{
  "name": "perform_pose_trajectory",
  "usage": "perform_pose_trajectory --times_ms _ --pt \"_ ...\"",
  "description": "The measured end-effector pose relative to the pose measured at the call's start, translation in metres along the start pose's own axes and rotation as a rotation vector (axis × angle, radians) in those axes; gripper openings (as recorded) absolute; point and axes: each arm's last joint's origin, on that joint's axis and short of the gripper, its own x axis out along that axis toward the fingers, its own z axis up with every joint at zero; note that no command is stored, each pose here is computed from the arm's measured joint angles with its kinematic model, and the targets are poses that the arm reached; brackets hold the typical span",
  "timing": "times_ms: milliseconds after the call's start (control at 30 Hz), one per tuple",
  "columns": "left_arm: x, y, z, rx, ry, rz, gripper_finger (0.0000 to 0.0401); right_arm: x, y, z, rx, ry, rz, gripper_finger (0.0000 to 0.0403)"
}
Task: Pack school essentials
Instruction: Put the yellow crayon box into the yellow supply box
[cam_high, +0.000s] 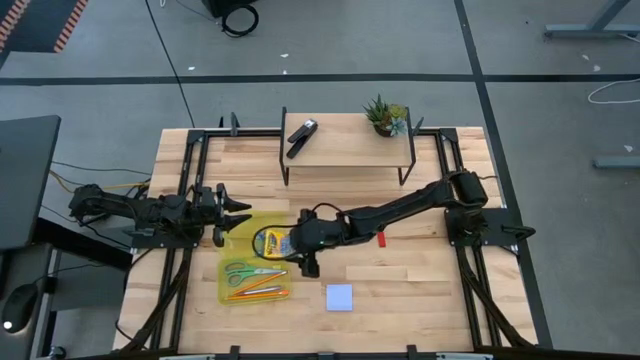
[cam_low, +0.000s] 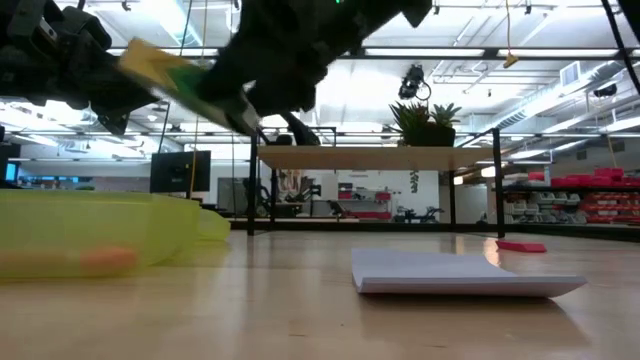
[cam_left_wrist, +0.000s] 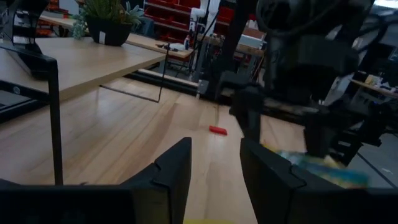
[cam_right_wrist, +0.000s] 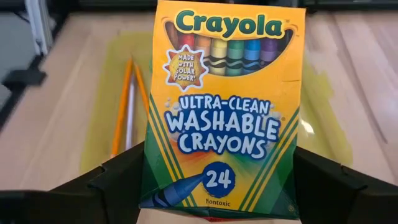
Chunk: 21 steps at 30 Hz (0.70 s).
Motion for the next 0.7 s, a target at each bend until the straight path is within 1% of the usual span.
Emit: perform_pose_trajectory --times_ms 33,100,200,400,533,700 --pt "0.0 0.0 0.0 -0.001 -0.003 0.0 0.0144 0.006 0.0 -0.001 -0.001 0.019 0.003 0.0333" --pt "0.0 0.0 0.0 0.0 0.0 0.0 0.0144 0.015 0.002 0.006 -0.009 0.014 0.017 0.0333" --pt "0.001 0.0 -0.001 0.002 0.008 0.002 0.0148 0.035 0.006 0.012 -0.036 0.058 0.038 0.0333" --pt "0.002 0.0 -0.002 0.008 0.024 0.006 0.0153 0.072 0.018 0.015 -0.088 0.155 0.107 0.0333" --pt "0.002 0.0 -0.002 0.009 0.025 0.007 0.0149 0.085 0.023 0.017 -0.101 0.179 0.135 0.0333" --pt "0.002 0.0 -0.002 0.009 0.024 0.006 0.0144 0.089 0.026 0.02 -0.09 0.179 0.175 0.0333"
